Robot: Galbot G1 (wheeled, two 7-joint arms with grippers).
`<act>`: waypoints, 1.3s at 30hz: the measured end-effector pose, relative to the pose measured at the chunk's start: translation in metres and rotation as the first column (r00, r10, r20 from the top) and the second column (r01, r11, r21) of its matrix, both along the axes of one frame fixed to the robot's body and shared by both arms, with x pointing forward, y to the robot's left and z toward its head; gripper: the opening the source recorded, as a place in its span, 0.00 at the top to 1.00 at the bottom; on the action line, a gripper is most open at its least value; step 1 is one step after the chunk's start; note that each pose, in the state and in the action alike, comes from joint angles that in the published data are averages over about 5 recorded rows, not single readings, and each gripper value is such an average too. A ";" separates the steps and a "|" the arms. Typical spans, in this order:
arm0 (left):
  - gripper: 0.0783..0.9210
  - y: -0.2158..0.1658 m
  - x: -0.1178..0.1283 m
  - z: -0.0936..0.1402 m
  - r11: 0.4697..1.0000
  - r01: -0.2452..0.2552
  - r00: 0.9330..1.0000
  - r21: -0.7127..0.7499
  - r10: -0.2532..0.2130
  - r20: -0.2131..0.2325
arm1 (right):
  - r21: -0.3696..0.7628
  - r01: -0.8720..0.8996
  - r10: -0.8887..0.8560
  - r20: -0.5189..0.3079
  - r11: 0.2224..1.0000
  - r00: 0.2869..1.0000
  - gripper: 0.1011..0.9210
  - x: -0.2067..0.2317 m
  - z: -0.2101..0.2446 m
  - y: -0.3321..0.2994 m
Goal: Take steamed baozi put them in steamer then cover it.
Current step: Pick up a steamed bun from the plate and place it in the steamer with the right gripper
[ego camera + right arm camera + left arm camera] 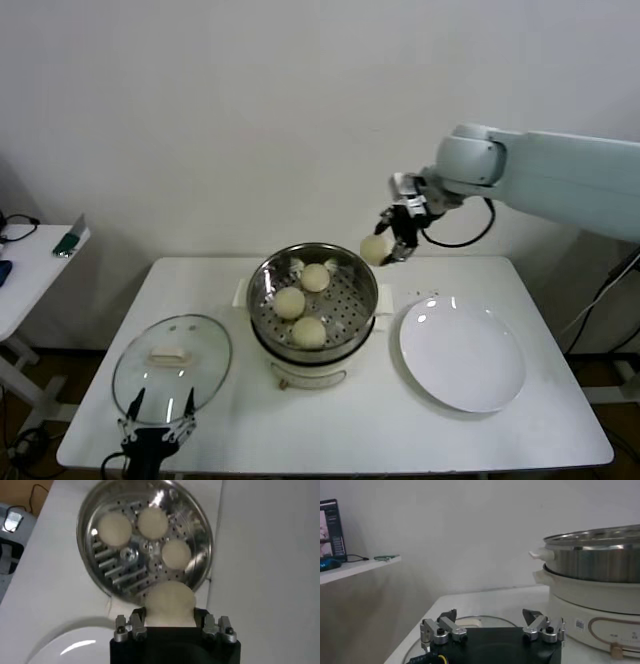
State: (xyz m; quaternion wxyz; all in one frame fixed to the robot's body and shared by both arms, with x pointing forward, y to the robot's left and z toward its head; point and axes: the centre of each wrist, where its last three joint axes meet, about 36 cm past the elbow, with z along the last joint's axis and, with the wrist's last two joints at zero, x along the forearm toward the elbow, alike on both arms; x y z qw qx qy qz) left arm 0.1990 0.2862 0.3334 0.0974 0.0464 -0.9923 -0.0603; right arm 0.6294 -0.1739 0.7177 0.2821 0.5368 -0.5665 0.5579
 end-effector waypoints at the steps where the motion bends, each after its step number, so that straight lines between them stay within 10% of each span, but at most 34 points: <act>1: 0.12 0.000 0.000 0.000 1.000 0.000 1.000 0.000 0.000 0.000 | -0.006 -0.009 0.009 -0.003 1.000 1.000 0.35 -0.001 -0.003 0.009; 31: 0.12 0.001 0.001 -0.004 1.000 -0.004 1.000 0.001 0.004 0.000 | -0.175 -0.087 0.082 -0.032 0.981 0.996 0.34 -0.001 -0.126 0.088; 39: 0.12 0.002 0.001 -0.004 1.000 -0.007 1.000 0.003 0.007 0.003 | -0.144 -0.105 0.100 -0.038 0.984 0.994 0.16 0.005 -0.116 0.089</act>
